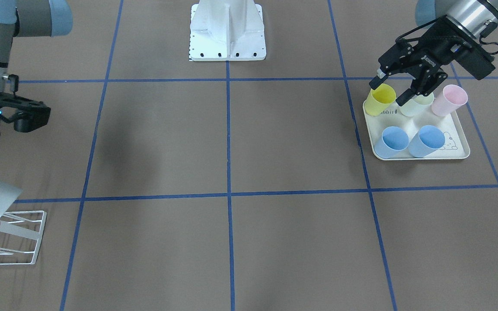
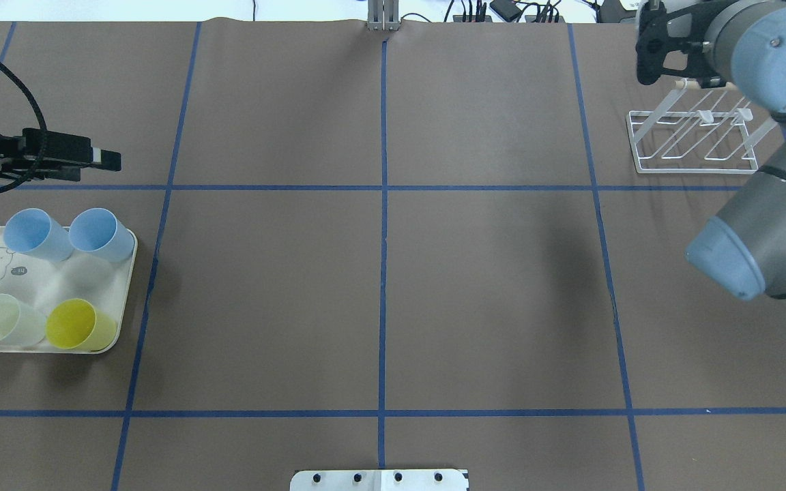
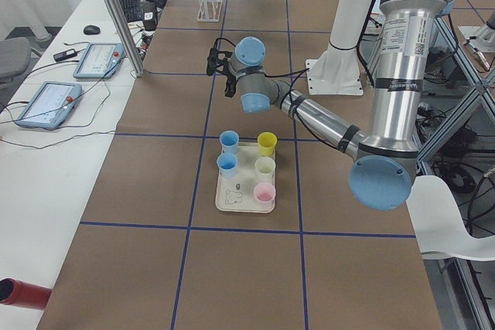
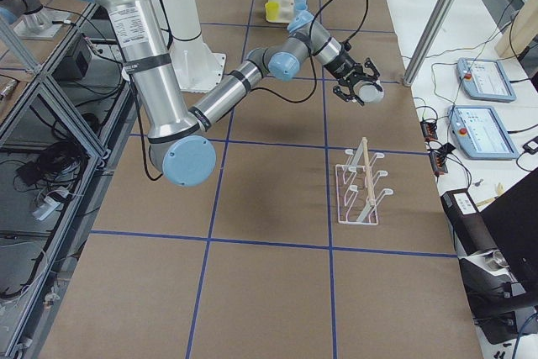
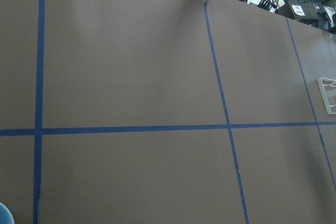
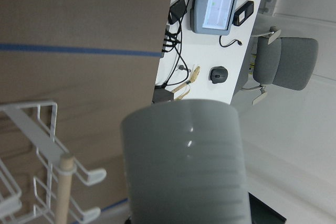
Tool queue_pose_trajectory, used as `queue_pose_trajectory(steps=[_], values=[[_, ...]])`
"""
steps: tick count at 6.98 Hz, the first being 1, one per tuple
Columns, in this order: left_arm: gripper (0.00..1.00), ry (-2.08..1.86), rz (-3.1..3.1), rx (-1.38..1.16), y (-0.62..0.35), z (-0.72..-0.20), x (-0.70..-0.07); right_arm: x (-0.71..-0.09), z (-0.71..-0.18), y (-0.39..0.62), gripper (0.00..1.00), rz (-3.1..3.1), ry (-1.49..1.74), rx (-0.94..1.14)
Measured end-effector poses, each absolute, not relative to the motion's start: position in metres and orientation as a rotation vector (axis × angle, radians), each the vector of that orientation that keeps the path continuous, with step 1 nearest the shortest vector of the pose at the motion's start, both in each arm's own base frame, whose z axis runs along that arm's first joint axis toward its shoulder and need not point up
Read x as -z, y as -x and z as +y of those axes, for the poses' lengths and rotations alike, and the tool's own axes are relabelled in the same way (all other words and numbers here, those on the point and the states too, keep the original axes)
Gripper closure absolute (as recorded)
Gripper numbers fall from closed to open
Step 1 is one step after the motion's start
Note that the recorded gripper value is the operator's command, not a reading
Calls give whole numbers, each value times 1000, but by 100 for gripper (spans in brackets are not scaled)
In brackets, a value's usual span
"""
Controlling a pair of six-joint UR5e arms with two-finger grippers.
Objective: Transfer IKEA cup to right arm and place on rack
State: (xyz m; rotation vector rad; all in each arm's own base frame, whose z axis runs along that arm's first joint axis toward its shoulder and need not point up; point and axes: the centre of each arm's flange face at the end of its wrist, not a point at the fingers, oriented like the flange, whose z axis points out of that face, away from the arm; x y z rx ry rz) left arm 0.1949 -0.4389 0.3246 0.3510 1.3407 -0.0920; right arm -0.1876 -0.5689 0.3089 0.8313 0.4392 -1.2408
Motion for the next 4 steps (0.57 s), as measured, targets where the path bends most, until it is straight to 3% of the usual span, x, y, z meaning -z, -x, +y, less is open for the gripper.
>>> queue_pose_trajectory(steps=[4], values=[[0, -349, 1339, 92, -196, -439, -325, -367, -609, 146, 100, 621, -617, 1584]])
